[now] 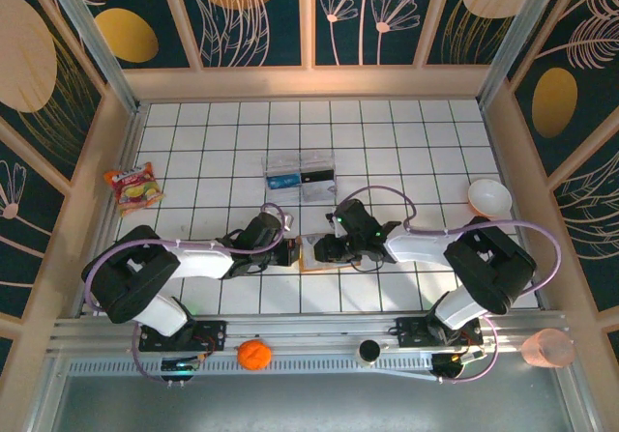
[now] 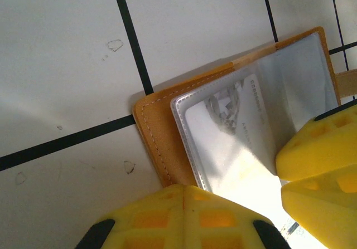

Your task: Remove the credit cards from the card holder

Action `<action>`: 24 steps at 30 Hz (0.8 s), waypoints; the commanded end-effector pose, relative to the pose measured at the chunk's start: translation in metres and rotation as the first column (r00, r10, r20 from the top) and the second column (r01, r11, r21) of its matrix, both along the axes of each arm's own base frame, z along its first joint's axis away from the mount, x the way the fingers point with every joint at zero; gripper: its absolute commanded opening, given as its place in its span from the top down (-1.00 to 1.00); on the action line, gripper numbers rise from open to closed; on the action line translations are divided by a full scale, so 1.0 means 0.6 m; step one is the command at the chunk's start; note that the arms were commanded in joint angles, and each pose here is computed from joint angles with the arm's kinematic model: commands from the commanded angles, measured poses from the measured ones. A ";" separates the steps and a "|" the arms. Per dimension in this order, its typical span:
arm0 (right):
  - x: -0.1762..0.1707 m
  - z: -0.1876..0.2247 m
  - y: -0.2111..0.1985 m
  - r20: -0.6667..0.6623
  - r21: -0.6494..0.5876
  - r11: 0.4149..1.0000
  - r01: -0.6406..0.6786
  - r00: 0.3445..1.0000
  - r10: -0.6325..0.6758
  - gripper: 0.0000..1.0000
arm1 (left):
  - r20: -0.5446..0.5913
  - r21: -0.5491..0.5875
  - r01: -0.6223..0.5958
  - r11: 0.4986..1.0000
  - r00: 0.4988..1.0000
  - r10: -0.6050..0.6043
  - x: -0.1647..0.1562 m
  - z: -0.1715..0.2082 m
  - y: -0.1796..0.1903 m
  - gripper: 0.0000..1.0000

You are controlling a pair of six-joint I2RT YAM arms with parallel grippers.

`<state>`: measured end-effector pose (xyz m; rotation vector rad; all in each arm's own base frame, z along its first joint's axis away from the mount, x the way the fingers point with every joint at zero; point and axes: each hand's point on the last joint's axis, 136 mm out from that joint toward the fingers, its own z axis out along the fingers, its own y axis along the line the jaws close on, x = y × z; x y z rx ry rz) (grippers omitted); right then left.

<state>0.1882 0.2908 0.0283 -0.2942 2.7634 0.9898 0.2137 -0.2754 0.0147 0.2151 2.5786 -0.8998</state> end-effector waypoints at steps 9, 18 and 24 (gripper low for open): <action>0.012 -0.011 -0.056 0.071 -0.161 0.980 0.117 0.992 -0.106 0.41 | -0.049 0.080 -0.004 0.997 0.999 0.008 -0.014 -0.040 0.027 1.00; 0.021 0.020 -0.054 0.113 -0.137 0.982 0.128 0.987 -0.113 0.39 | -0.045 0.075 -0.014 0.997 0.999 0.017 -0.009 -0.037 0.031 1.00; 0.024 0.055 -0.032 0.120 -0.039 0.998 0.051 0.992 -0.046 0.39 | 0.044 0.029 -0.021 0.999 0.999 0.020 0.009 0.028 0.024 1.00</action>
